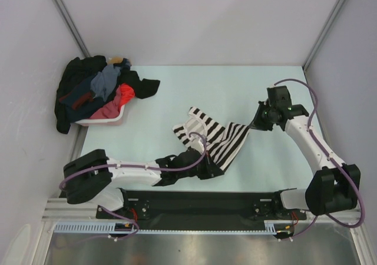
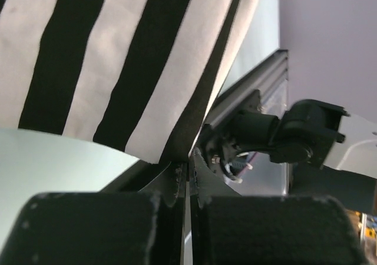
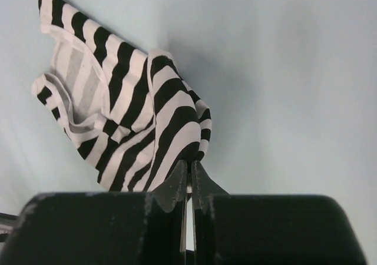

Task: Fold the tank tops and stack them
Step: Fold the tank top

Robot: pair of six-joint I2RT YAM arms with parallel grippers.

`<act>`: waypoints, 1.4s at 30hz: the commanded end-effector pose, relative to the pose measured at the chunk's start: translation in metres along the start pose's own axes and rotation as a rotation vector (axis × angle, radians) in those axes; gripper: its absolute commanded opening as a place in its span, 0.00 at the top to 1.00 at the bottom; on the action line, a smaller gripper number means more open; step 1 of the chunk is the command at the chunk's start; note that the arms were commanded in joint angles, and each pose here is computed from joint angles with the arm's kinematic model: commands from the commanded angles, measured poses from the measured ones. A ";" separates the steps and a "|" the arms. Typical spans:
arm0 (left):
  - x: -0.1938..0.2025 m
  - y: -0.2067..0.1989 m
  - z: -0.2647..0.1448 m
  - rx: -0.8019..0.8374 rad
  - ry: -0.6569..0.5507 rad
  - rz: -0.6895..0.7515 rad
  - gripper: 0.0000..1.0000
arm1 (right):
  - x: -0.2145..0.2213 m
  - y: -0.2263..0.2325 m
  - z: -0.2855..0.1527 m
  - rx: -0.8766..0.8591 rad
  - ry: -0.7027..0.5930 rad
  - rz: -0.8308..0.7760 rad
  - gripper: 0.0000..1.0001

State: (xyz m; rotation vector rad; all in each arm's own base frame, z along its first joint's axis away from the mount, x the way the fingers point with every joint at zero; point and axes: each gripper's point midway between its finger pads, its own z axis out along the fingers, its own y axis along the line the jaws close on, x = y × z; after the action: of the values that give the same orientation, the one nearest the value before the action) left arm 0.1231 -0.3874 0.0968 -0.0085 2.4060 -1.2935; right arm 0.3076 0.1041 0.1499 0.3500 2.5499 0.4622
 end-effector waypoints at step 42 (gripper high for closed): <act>-0.064 0.015 -0.057 0.136 -0.154 -0.123 1.00 | -0.084 0.107 0.035 -0.186 -0.103 -0.024 1.00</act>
State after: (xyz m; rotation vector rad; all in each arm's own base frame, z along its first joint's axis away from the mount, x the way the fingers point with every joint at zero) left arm 0.1737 -0.3283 0.1394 -0.2771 2.1801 -1.4418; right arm 0.3762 0.1800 0.1691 0.2537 2.5294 0.6461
